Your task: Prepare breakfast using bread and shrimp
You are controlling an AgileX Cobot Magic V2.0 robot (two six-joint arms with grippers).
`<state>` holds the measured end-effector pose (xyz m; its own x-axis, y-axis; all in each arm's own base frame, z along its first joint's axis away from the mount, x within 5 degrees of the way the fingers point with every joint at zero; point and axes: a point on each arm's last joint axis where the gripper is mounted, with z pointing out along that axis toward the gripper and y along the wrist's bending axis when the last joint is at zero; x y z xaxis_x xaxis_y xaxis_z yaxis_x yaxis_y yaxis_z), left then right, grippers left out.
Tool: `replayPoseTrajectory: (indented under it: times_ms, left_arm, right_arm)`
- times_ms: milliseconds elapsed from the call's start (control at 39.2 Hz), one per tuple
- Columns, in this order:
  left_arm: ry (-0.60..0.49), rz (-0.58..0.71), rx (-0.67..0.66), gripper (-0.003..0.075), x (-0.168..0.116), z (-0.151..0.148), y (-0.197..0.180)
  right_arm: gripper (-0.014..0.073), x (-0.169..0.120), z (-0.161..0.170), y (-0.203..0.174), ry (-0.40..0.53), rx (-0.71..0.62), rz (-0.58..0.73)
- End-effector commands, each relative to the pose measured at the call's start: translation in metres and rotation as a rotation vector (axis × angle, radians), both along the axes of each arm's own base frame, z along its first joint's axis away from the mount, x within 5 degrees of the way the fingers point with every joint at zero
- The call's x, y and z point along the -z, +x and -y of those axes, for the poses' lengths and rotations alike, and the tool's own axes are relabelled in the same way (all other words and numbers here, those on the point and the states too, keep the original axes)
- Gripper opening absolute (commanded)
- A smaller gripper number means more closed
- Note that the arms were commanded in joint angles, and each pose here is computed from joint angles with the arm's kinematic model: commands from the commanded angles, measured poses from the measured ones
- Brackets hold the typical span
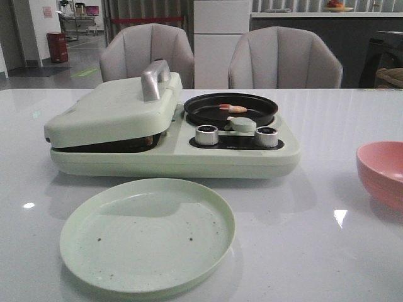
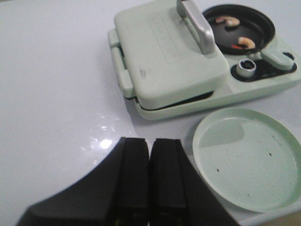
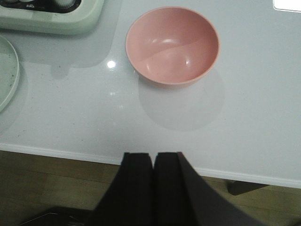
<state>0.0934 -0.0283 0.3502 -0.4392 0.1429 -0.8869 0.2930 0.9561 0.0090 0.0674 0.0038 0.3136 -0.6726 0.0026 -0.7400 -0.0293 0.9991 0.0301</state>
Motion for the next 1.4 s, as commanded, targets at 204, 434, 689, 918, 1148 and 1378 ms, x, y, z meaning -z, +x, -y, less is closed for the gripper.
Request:
replayPoseTrajectory:
  times_ms: [204, 434, 689, 918, 1148, 1378]
  left_arm:
    - [-0.069, 0.368, -0.266, 0.0101, 0.052, -0.027, -0.04]
    - [-0.093, 0.508, -0.284, 0.0101, 0.12, -0.028, -0.038]
    - [-0.107, 0.583, -0.282, 0.0101, 0.138, -0.028, -0.039]
    - [-0.109, 0.656, -0.278, 0.0101, 0.132, -0.028, -0.04]
    - [-0.109, 0.656, -0.278, 0.0101, 0.132, -0.028, -0.04]
    - [-0.121, 0.652, -0.243, 0.0101, 0.132, -0.026, -0.04]
  right_arm:
    - [0.0016, -0.011, -0.001, 0.004, 0.007, -0.004, 0.088]
    - [0.0016, -0.011, -0.001, 0.004, 0.007, -0.004, 0.088]
    - [0.0016, -0.011, -0.001, 0.004, 0.007, -0.004, 0.084]
    - [0.0016, -0.011, -0.001, 0.004, 0.007, -0.004, 0.082]
    - [0.0016, -0.011, -0.001, 0.004, 0.007, -0.004, 0.082]
    - [0.0016, -0.011, -0.001, 0.004, 0.007, -0.004, 0.082]
